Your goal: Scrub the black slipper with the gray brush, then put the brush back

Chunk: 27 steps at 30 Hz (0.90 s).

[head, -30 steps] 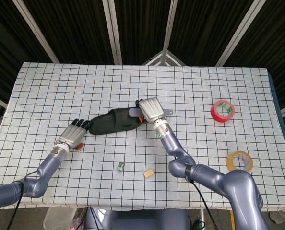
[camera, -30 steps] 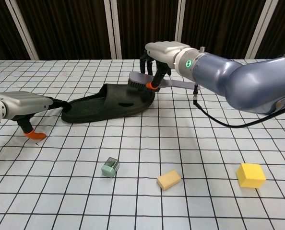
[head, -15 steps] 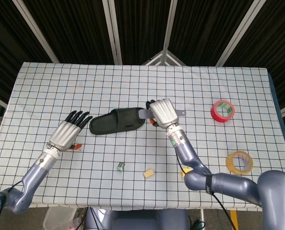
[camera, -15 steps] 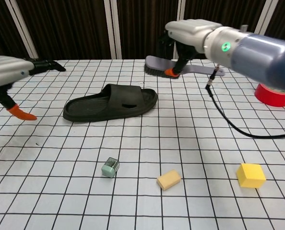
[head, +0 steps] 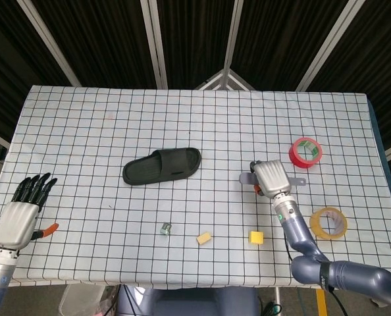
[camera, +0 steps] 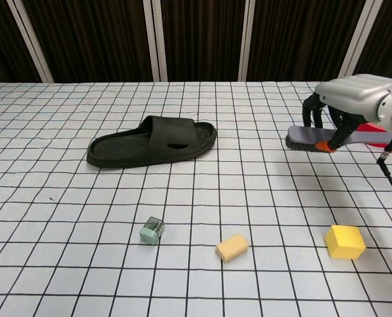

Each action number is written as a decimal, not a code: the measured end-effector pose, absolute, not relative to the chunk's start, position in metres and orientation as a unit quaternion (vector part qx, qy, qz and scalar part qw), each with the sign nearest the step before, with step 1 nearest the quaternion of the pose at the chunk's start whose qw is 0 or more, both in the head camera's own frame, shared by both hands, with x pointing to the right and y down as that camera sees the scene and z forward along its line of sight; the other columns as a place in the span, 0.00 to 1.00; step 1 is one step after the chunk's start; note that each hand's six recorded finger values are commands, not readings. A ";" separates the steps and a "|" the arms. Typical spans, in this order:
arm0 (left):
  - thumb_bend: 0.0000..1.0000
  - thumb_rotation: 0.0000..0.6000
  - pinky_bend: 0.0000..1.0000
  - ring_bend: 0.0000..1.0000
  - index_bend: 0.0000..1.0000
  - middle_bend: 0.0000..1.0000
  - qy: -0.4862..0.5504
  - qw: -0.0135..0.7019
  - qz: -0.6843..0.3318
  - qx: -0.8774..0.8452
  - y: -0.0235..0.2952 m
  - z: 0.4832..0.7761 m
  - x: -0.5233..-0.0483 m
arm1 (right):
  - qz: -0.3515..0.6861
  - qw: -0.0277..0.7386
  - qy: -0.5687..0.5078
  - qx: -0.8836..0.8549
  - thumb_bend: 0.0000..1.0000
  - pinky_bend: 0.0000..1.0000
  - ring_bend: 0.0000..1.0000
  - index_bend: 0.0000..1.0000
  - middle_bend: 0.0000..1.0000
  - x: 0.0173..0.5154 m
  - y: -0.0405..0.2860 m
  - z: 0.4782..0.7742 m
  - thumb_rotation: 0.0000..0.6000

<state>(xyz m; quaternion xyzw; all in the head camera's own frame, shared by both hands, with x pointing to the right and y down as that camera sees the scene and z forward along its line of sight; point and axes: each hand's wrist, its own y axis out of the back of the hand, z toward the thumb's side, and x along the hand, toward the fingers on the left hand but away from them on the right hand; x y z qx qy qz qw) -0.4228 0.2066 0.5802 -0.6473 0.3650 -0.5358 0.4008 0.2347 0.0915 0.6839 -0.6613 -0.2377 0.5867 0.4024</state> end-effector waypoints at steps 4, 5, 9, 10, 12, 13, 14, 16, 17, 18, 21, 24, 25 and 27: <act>0.11 1.00 0.02 0.00 0.00 0.00 0.368 0.394 -0.535 -0.650 0.215 0.587 -0.426 | 0.588 0.400 -0.231 -0.664 0.64 0.58 0.58 0.77 0.65 0.238 0.098 0.690 1.00; 0.11 1.00 0.02 0.00 0.00 0.00 0.366 0.392 -0.536 -0.652 0.216 0.589 -0.426 | 0.588 0.400 -0.230 -0.664 0.64 0.58 0.58 0.76 0.65 0.237 0.099 0.691 1.00; 0.11 1.00 0.02 0.00 0.00 0.00 0.356 0.387 -0.539 -0.658 0.218 0.597 -0.424 | 0.589 0.401 -0.222 -0.666 0.64 0.58 0.57 0.73 0.65 0.236 0.104 0.697 1.00; 0.11 1.00 0.02 0.00 0.00 0.00 0.352 0.386 -0.540 -0.660 0.218 0.600 -0.423 | 0.590 0.400 -0.219 -0.666 0.64 0.58 0.57 0.73 0.65 0.236 0.106 0.698 1.00; 0.11 1.00 0.02 0.00 0.00 0.00 0.347 0.384 -0.543 -0.661 0.217 0.604 -0.422 | 0.591 0.398 -0.217 -0.667 0.64 0.58 0.56 0.72 0.65 0.236 0.108 0.702 1.00; 0.11 1.00 0.02 0.00 0.00 0.00 0.344 0.384 -0.544 -0.662 0.217 0.606 -0.422 | 0.592 0.397 -0.215 -0.668 0.64 0.58 0.56 0.72 0.65 0.236 0.109 0.704 1.00; 0.11 1.00 0.02 0.00 0.00 0.00 0.343 0.383 -0.545 -0.662 0.217 0.607 -0.421 | 0.592 0.396 -0.215 -0.668 0.64 0.58 0.56 0.71 0.65 0.237 0.110 0.706 1.00; 0.11 1.00 0.02 0.00 0.00 0.00 0.344 0.384 -0.545 -0.661 0.215 0.608 -0.421 | 0.593 0.395 -0.213 -0.669 0.64 0.58 0.55 0.69 0.64 0.236 0.112 0.709 1.00; 0.11 1.00 0.02 0.00 0.00 0.00 0.345 0.385 -0.545 -0.660 0.214 0.608 -0.421 | 0.592 0.395 -0.211 -0.670 0.64 0.58 0.54 0.66 0.62 0.235 0.113 0.711 1.00; 0.11 1.00 0.02 0.00 0.00 0.00 0.346 0.386 -0.544 -0.660 0.214 0.608 -0.421 | 0.592 0.395 -0.210 -0.671 0.64 0.58 0.53 0.63 0.59 0.235 0.114 0.712 1.00; 0.11 1.00 0.02 0.00 0.00 0.00 0.347 0.388 -0.542 -0.660 0.214 0.607 -0.420 | 0.591 0.394 -0.207 -0.673 0.64 0.56 0.49 0.52 0.52 0.234 0.116 0.715 1.00; 0.11 1.00 0.02 0.00 0.00 0.00 0.347 0.388 -0.542 -0.660 0.214 0.607 -0.420 | 0.592 0.392 -0.203 -0.674 0.64 0.53 0.45 0.44 0.47 0.234 0.117 0.717 1.00; 0.11 1.00 0.02 0.00 0.00 0.00 0.346 0.387 -0.542 -0.661 0.214 0.607 -0.420 | 0.593 0.392 -0.200 -0.674 0.64 0.53 0.44 0.42 0.46 0.235 0.118 0.718 1.00; 0.11 1.00 0.02 0.00 0.00 0.00 0.346 0.386 -0.542 -0.662 0.215 0.607 -0.420 | 0.596 0.391 -0.195 -0.674 0.64 0.51 0.41 0.35 0.43 0.236 0.119 0.718 1.00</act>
